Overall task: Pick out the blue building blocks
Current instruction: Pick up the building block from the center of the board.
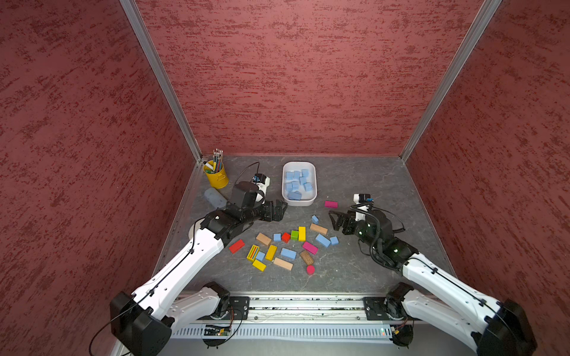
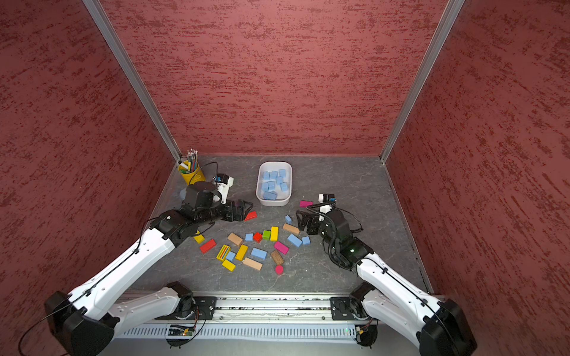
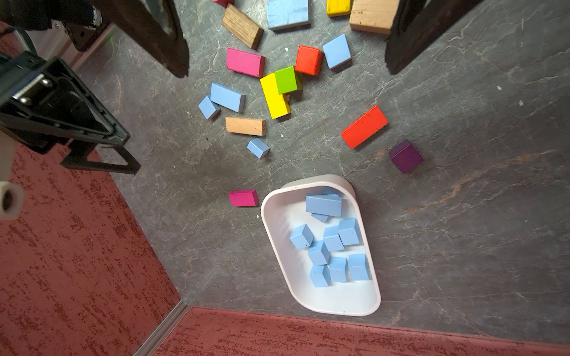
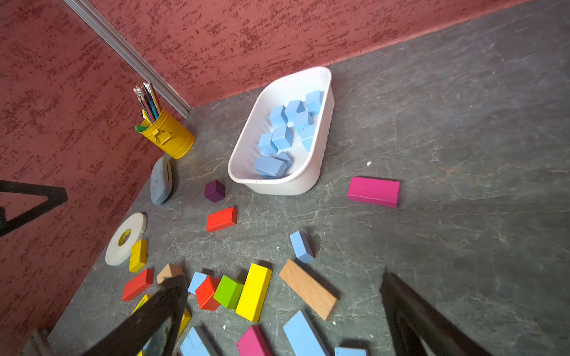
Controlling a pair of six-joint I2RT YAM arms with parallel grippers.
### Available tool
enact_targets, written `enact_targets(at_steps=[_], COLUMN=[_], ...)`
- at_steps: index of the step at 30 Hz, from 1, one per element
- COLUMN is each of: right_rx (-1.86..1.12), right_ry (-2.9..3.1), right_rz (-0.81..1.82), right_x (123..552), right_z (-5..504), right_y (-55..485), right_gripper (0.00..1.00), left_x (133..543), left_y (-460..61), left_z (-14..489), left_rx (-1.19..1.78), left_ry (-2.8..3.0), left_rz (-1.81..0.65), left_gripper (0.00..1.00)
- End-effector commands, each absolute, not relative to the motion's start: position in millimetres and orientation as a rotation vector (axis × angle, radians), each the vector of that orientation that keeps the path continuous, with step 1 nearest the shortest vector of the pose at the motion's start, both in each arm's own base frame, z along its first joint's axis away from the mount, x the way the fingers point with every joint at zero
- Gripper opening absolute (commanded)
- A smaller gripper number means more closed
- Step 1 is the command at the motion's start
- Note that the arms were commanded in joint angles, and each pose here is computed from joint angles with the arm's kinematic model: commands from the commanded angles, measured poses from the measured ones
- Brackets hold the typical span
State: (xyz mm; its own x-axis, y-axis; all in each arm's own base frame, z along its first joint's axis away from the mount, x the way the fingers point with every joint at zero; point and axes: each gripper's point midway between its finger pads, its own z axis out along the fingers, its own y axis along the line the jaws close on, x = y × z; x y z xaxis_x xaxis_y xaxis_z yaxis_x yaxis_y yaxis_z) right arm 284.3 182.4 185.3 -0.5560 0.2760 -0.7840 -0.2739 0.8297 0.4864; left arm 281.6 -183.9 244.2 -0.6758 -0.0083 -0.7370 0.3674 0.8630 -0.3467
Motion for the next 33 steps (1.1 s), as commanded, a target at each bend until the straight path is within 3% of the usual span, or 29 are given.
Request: enact_targets(at_steps=[1,8,24,33], right_rx=[-0.014,0.019,-0.105,-0.237], right_ry=[2.042,2.145,2.423,2.491], right_rz=[0.763,0.735,0.503,0.446], right_x=[285.8,285.3,265.9,257.1], right_z=[192.7,166.1,104.2,88.8], right_y=[191.9,192.1,211.2,232.4], right_gripper=[0.99,0.96,0.81,0.61], left_x=[262.2,235.6,226.7,227.8], left_y=[-184.3,-188.0,-177.2,-166.0], left_z=[242.8,240.1,222.9,219.3], left_rx=[0.408,0.577,0.498,0.435], left_ry=[2.237,2.198,2.238,2.244], left_rz=[-0.626,-0.677,-0.659,-0.601], left_gripper=[1.00,1.00,1.00,1.00])
